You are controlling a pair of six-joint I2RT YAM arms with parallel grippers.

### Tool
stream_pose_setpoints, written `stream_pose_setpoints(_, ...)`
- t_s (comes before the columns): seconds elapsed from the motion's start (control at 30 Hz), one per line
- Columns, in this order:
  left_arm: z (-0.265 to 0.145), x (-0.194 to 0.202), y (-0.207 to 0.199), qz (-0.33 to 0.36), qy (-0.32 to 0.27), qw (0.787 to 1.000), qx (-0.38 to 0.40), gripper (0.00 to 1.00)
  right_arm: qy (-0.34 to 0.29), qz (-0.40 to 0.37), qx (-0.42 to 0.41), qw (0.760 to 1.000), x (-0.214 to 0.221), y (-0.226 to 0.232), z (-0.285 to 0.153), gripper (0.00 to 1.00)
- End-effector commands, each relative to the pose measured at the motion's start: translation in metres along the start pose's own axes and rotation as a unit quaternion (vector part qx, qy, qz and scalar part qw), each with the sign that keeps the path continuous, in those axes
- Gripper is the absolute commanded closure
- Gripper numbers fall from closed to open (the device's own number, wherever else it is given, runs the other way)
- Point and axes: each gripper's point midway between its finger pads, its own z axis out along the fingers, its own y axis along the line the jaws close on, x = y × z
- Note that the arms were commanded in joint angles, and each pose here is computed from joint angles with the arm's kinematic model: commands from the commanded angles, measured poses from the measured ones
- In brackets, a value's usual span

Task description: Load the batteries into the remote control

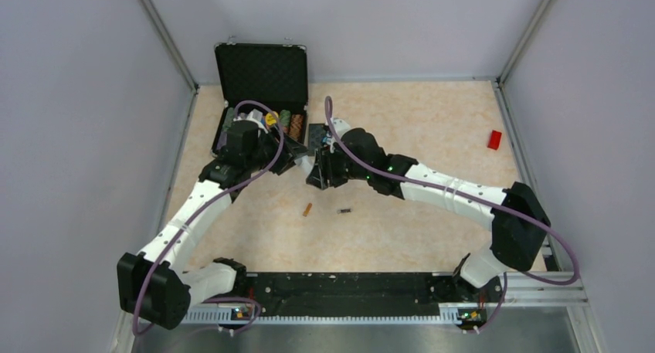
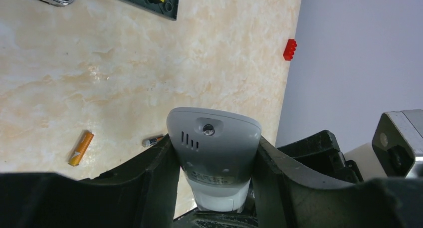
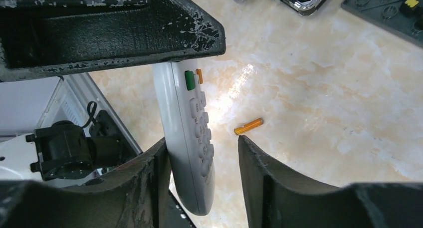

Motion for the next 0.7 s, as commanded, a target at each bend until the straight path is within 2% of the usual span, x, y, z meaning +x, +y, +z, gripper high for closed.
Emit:
stream_pose_setpoints(0.0,-0.009,-0.008,-0.026,0.012,-0.009,0.999,0.035,1.00,-0.032,0.003,-0.011,0.999,-0.025,0.015,-0.001,0.58)
stream_pose_setpoints(0.07,-0.011,-0.007,-0.029,0.016,-0.009,0.999,0.046,0.99,-0.034,0.005,-0.016,0.999,-0.027,0.017,-0.002,0.71)
stream_pose_setpoints(0.1,-0.013,-0.006,-0.032,0.019,-0.009,0.998,0.055,0.94,-0.037,0.005,-0.017,0.999,-0.029,0.019,-0.004,0.75)
stream_pose_setpoints(0.17,-0.017,-0.005,-0.039,0.027,-0.009,0.996,0.079,0.79,-0.042,0.005,-0.029,0.999,-0.033,0.025,-0.009,0.84)
stream_pose_setpoints(0.2,-0.020,-0.004,-0.043,0.031,-0.012,0.995,0.093,0.68,-0.044,0.006,-0.039,0.998,-0.035,0.030,-0.011,0.86)
stream_pose_setpoints(0.3,-0.030,-0.003,-0.055,0.049,-0.019,0.990,0.133,0.38,-0.042,0.015,-0.070,0.997,-0.040,0.044,-0.021,0.88)
stream_pose_setpoints(0.33,-0.035,-0.003,-0.060,0.057,-0.022,0.987,0.146,0.34,-0.043,0.022,-0.081,0.996,-0.042,0.048,-0.026,0.88)
stream_pose_setpoints(0.47,-0.054,0.001,-0.072,0.086,-0.039,0.977,0.191,0.23,-0.041,0.063,-0.147,0.986,-0.047,0.066,-0.045,0.88)
stream_pose_setpoints(0.67,-0.090,0.009,-0.105,0.067,-0.047,0.948,0.309,0.21,-0.042,0.108,-0.259,0.959,-0.057,0.098,-0.078,0.88)
